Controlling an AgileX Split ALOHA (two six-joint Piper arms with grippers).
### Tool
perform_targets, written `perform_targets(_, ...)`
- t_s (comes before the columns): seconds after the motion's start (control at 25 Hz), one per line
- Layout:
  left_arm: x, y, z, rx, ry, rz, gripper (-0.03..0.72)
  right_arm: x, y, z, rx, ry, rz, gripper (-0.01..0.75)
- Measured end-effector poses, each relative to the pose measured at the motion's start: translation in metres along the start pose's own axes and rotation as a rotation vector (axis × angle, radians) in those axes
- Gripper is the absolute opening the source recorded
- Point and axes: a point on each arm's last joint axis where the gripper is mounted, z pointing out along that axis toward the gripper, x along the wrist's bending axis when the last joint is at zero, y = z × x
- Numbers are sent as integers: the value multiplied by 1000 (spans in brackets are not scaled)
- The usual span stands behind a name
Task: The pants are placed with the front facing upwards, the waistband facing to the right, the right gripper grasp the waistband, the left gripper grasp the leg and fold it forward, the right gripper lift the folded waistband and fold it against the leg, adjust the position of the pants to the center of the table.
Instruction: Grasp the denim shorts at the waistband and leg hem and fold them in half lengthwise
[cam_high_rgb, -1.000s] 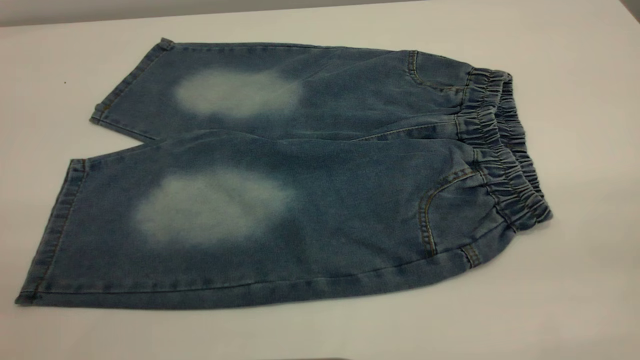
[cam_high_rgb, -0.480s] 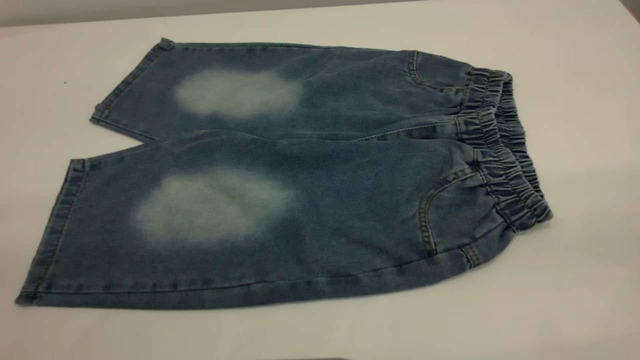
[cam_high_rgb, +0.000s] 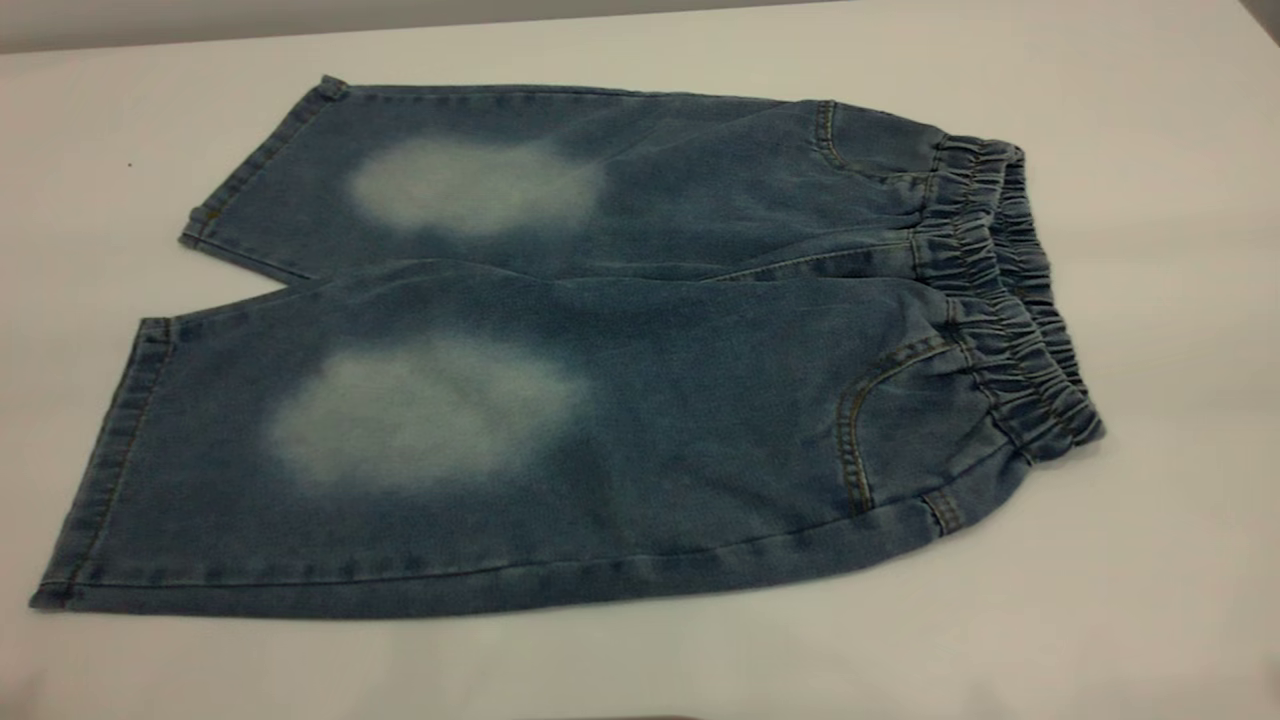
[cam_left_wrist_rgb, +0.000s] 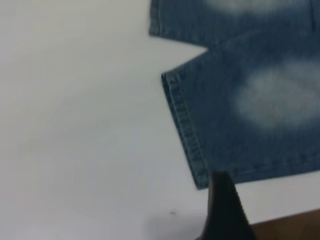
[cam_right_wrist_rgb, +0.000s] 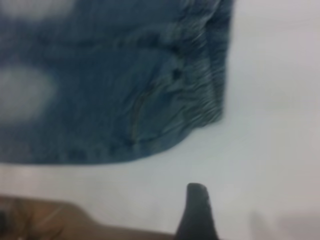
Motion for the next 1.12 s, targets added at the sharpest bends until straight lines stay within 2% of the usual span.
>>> perform_targets(0.2, 3, 13, 55, 160, -72, 50, 459, -3, 18, 45, 147, 33, 105, 549)
perform_targets(0.44, -3, 18, 107, 242, -188, -10, 549, -10, 32, 101, 218, 65, 218, 555)
perform_targets(0.6, -4, 17, 138, 286, -228, -38, 558, -19, 33, 142, 263, 68, 309, 554)
perform_targets(0.88, -10, 6, 180, 373, -314, -92, 557, -35, 15, 205, 367, 90, 384, 554)
perform_targets(1.12, -28, 5, 190, 373, -384, -14, 557, -45, -1, 237, 406, 215, 423, 554)
